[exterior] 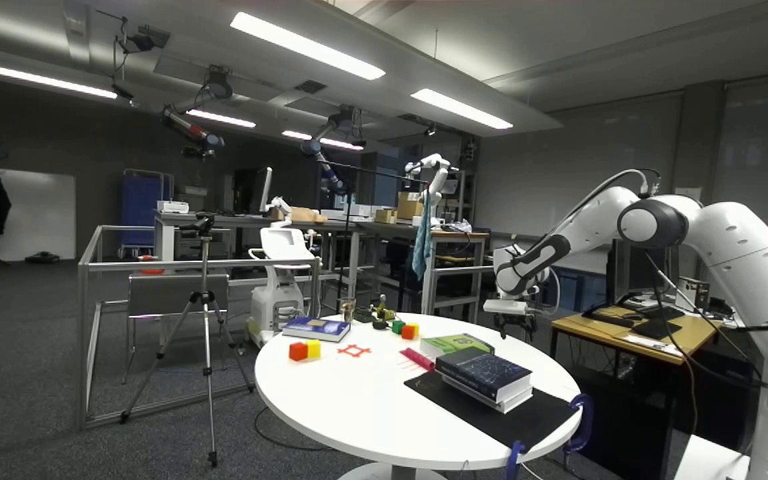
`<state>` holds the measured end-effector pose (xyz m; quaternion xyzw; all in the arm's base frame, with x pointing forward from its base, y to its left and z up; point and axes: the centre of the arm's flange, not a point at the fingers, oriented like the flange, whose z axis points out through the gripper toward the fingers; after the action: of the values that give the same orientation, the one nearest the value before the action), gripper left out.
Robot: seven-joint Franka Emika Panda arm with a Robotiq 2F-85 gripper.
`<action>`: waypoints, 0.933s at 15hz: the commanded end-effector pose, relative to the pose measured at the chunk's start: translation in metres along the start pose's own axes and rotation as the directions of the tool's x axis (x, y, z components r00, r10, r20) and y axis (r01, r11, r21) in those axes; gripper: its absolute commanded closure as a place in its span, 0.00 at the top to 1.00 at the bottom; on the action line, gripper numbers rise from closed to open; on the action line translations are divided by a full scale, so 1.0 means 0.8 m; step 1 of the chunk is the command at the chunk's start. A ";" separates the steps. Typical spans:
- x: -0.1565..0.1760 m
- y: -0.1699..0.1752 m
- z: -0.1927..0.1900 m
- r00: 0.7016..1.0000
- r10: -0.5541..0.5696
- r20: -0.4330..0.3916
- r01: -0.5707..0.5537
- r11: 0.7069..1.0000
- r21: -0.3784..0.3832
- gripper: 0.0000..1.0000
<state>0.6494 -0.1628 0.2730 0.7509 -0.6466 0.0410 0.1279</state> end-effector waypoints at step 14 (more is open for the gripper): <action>0.010 -0.032 -0.098 0.684 -0.724 -0.092 0.730 0.676 0.104 1.00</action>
<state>0.6773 -0.1375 0.3459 0.9264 -0.3524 0.0506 0.1225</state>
